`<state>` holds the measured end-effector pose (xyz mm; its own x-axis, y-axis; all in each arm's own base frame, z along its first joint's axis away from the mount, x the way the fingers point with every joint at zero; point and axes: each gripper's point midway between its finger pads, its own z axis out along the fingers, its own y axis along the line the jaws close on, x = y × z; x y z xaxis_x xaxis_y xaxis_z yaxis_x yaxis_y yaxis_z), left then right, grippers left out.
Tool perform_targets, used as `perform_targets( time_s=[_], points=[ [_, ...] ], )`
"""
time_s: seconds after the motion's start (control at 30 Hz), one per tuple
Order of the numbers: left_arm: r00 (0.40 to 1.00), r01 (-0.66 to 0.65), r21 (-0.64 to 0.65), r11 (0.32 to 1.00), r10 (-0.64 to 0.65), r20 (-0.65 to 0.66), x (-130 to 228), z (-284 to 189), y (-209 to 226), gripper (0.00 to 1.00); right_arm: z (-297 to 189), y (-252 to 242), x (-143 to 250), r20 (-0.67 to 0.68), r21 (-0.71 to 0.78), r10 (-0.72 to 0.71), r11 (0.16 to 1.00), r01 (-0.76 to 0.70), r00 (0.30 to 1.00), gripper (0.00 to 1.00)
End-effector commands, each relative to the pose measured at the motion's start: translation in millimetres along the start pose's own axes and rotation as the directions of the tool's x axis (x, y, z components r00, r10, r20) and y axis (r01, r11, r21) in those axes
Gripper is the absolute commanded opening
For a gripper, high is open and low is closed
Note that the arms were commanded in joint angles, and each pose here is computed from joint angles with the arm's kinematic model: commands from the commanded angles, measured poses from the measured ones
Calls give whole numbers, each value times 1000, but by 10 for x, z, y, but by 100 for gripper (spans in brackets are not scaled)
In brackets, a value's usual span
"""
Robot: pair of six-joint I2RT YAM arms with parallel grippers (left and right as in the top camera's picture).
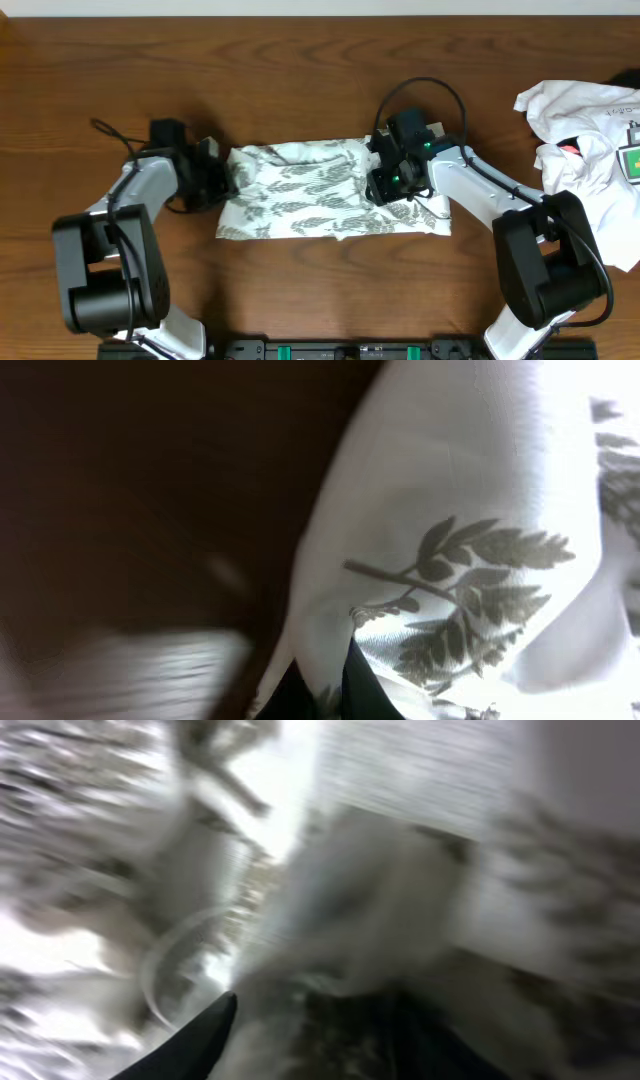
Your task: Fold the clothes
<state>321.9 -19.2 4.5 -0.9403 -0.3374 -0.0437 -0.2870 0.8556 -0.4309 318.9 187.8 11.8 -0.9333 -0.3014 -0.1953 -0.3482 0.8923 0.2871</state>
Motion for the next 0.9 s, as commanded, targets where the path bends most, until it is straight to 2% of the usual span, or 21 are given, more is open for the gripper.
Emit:
perform_targets(
  time_s=[0.0,0.2,0.43,0.57,0.7,0.87],
  points=[
    [996,80,-90,993,-75,53,-97,-127,352,6,-67,54,-49,18,-7,-25,1000,25,1000,49],
    [965,178,-69,982,-160,206,-401,-577,591,6,-541,197,-340,157,-15,-69,997,72,985,52],
    [903,204,-49,978,-169,394,-664,-1221,684,6,-1194,324,-561,340,-10,-98,994,108,935,57],
    [875,223,-94,970,-157,458,-681,-1465,744,6,-1321,306,-549,361,-6,-92,995,101,928,56],
    [851,288,-196,937,-156,502,-652,-1709,876,6,-1349,229,-511,351,-2,-71,997,76,934,56],
    [827,314,-214,925,-156,539,-696,-2036,802,6,-1360,91,-458,331,3,-31,1000,31,943,54]
  ],
)
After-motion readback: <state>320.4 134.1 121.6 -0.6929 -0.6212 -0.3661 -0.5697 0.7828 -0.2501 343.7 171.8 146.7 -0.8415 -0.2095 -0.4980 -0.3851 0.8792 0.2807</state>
